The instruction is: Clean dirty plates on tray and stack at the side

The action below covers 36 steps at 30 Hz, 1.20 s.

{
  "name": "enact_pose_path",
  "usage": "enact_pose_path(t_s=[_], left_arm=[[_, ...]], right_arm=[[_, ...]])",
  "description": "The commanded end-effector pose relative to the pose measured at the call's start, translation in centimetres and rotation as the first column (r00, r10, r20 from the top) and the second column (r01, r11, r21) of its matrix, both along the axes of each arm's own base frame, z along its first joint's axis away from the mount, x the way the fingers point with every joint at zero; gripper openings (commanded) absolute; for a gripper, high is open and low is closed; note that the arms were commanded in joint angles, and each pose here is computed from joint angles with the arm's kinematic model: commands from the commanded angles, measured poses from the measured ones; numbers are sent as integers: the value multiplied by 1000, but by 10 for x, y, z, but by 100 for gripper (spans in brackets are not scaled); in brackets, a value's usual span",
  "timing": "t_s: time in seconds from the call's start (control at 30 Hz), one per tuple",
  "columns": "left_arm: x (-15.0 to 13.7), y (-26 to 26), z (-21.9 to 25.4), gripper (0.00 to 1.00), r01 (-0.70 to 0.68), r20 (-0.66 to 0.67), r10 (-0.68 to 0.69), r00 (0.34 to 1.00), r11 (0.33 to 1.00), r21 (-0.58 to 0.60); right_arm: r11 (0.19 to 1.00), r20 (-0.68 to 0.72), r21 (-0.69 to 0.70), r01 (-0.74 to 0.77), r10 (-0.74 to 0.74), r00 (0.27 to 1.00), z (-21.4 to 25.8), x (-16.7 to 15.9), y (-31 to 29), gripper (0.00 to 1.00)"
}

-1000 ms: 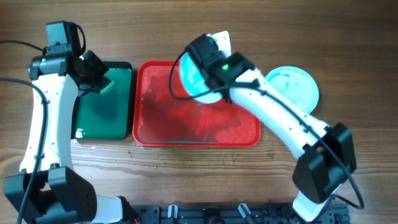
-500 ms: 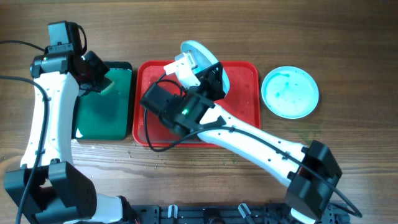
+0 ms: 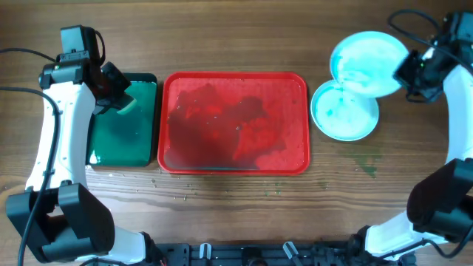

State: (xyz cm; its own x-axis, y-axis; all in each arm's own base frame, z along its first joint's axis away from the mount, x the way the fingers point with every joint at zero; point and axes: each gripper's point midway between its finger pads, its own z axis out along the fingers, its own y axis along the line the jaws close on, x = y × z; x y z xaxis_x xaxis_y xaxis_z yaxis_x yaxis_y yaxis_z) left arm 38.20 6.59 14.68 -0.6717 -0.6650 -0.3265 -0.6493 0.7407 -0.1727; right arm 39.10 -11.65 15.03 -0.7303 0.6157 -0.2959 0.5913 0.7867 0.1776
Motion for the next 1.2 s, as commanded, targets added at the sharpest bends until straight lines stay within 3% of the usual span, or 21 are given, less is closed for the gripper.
enact_pose_path(t_s=[0.0, 0.13, 0.2, 0.3, 0.43, 0.53, 0.57, 0.6, 0.7, 0.8, 0.87, 1.03, 1.07, 1.13, 1.17], left_arm=[[-4, 3, -4, 4, 6, -25, -6, 1000, 1000, 18], [-14, 5, -9, 4, 11, -68, -9, 998, 1000, 28], [-21, 3, -12, 4, 64, -105, -60, 993, 997, 38], [-29, 6, -14, 4, 105, -148, -95, 984, 993, 60], [-44, 4, -17, 4, 176, -218, -160, 963, 983, 58], [-47, 12, -16, 4, 274, -261, -237, 936, 955, 114], [-50, 19, -15, 7, 267, -282, -217, 934, 952, 151], [-51, 21, -15, 18, 265, -288, -211, 934, 951, 162], [-45, 24, -13, 96, 252, -265, -200, 943, 951, 180], [-40, 24, -12, 100, 175, -226, -134, 965, 969, 174], [-37, 13, -14, 100, 132, -190, -110, 976, 986, 104], [-36, 10, -14, 100, 137, -184, -120, 976, 987, 86], [-36, 10, -14, 100, 137, -184, -120, 976, 987, 86], [-36, 10, -14, 100, 137, -183, -120, 976, 987, 86], [-36, 10, -14, 100, 137, -184, -120, 976, 987, 86]], right_arm=[[997, -88, 70, 28, -22, 996, -58, -18, 7, 4], [996, -141, 82, 25, -13, 990, -117, -42, 23, 4], [994, -164, 104, 36, -18, 986, -125, -48, 29, 4], [983, -143, 163, -87, 110, 984, -124, -44, 57, 24], [961, -184, 213, -175, 215, 959, -122, -53, 94, 43], [948, -136, 236, -215, 251, 958, -91, -40, 99, 50], [955, -138, 208, -213, 245, 960, -79, -36, 94, 51], [961, -136, 178, -214, 239, 961, -67, -32, 88, 52], [954, -92, 165, -250, 267, 959, -41, -26, 89, 61], [929, -21, 191, -316, 325, 945, -22, -25, 109, 62], [905, 43, 147, -400, 398, 916, 1, -26, 126, 61], [799, 229, -1, -601, 586, 778, 73, -40, 181, 68], [784, 267, -26, -621, 604, 751, 87, -46, 190, 74], [746, 363, -45, -665, 632, 685, 120, -64, 208, 97], [730, 416, -14, -683, 626, 660, 134, -74, 218, 100]])
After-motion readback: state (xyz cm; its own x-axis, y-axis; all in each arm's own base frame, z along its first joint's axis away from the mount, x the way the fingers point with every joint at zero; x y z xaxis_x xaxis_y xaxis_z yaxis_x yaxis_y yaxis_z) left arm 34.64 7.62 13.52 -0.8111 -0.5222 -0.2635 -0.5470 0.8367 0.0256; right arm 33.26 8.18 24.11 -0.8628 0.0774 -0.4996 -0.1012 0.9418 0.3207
